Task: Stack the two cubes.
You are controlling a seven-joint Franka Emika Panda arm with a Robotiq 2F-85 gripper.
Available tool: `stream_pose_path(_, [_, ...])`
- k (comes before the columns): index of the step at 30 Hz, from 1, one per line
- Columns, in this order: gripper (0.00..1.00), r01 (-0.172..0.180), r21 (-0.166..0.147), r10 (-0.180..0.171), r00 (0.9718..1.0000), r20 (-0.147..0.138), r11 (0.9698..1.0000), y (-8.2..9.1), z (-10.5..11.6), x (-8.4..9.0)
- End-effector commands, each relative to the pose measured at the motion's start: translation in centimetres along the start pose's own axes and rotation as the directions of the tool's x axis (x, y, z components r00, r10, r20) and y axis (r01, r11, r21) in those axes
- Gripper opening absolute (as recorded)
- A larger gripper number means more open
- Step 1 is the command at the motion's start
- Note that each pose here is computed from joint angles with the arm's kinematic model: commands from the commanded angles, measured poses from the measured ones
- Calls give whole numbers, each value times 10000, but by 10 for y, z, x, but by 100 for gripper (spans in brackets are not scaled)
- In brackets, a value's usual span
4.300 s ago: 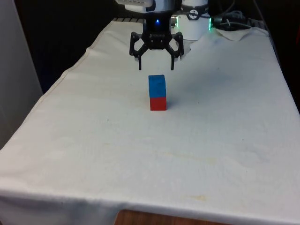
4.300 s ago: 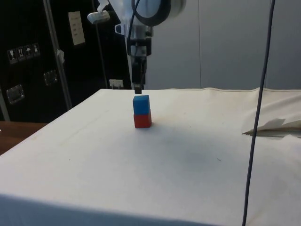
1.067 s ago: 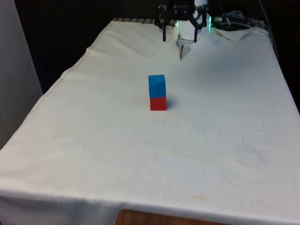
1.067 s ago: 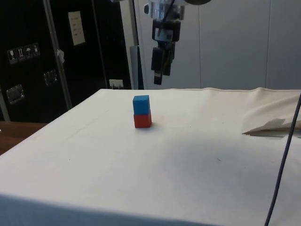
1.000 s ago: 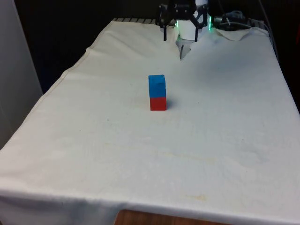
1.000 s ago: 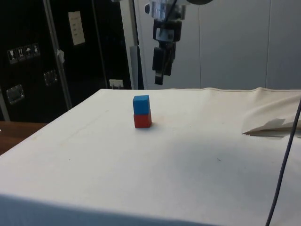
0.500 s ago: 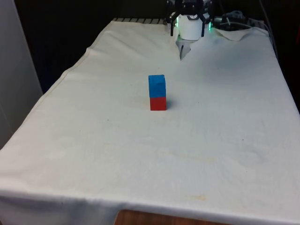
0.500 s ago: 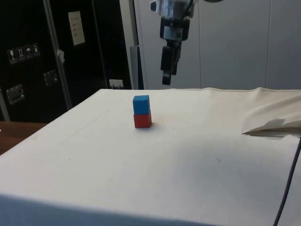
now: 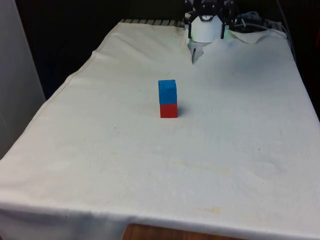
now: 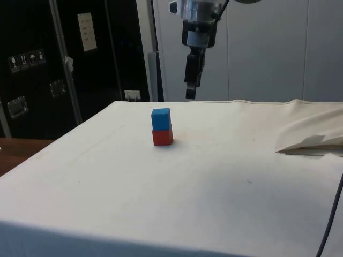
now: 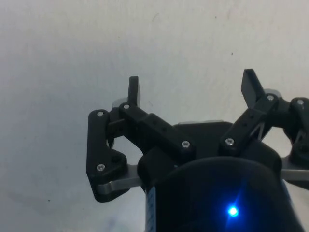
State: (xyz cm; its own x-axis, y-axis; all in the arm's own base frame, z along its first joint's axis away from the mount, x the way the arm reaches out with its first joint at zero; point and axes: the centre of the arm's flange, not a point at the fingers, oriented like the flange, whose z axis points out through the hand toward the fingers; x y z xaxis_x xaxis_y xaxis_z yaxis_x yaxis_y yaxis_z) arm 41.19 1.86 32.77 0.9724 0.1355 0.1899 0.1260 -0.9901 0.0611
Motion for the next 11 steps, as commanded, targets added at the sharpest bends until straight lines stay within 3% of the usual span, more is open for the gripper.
stream_pose_path(1, [100,0,0,0,10000,0,10000,0,0,0])
stream_pose_path(11, [100,-210,-2,210,9998,1,9998,0,0,0])
